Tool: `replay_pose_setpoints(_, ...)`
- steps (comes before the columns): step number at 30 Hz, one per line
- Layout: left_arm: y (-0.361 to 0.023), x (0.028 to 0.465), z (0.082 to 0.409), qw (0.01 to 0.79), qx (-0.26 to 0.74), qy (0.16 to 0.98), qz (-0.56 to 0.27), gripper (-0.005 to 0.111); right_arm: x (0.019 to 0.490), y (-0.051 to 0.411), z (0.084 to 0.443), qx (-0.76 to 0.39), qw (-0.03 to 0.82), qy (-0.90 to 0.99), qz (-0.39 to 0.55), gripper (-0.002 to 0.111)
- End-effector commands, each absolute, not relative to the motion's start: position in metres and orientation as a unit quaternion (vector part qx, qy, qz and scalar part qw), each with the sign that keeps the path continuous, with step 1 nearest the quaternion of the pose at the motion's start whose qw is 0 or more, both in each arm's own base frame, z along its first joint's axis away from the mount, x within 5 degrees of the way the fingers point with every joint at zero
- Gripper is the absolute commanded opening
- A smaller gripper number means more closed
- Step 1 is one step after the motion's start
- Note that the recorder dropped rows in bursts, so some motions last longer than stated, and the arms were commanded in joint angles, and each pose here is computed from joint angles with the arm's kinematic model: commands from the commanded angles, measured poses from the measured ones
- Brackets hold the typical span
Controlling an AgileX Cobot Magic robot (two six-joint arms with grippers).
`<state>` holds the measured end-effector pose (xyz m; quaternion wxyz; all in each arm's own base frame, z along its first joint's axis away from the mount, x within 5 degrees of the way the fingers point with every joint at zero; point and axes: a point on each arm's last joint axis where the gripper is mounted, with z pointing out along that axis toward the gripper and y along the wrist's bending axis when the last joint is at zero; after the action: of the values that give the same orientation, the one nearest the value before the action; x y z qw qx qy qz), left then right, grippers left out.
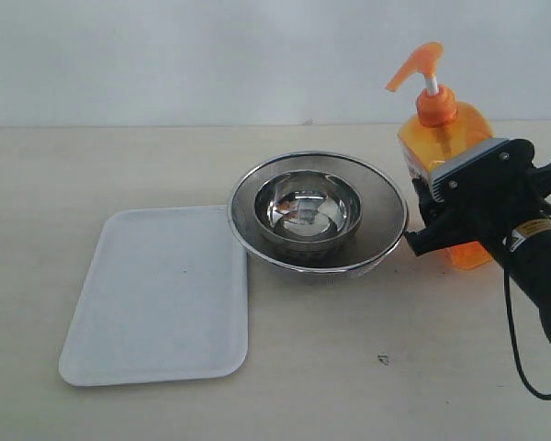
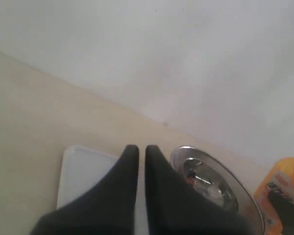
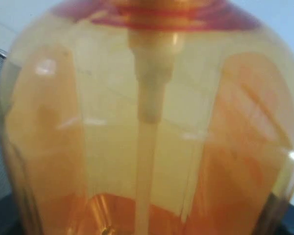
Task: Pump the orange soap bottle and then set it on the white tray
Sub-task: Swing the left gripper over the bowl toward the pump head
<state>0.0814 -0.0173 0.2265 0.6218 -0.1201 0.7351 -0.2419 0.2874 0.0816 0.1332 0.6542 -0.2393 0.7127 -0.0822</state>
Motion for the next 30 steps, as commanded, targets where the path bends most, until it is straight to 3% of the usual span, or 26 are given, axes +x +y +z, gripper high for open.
replay_pose_setpoints(1, -0.032, 0.097, 0.236, 0.586, -0.065, 0.768, -0.250, 0.005, 0.294, 0.084, 0.144, -0.233, 0.684, 0.686, -0.087, 0.000)
replay_pose_setpoints(13, -0.098, 0.158, 0.267, 0.511, 0.045, 0.811, -0.281, 0.005, 0.295, 0.083, 0.144, -0.225, 0.684, 0.689, -0.086, 0.000)
replay_pose_setpoints(17, -0.112, 0.176, 0.274, 0.533, 0.111, 0.801, -0.251, 0.005, 0.295, 0.083, 0.144, -0.223, 0.684, 0.689, -0.084, 0.000)
replay_pose_setpoints(23, -0.118, 0.180, 0.289, 0.588, 0.115, 0.746, -0.290, 0.005, 0.295, 0.083, 0.144, -0.216, 0.685, 0.692, -0.077, 0.000)
replay_pose_setpoints(28, -0.124, 0.186, 0.288, 0.596, 0.108, 0.733, -0.310, 0.005, 0.295, 0.083, 0.144, -0.217, 0.685, 0.692, -0.077, 0.000)
replay_pose_setpoints(30, -0.141, 0.201, 0.284, 0.577, 0.163, 0.739, -0.307, 0.005, 0.295, 0.083, 0.144, -0.221, 0.684, 0.690, -0.081, 0.000)
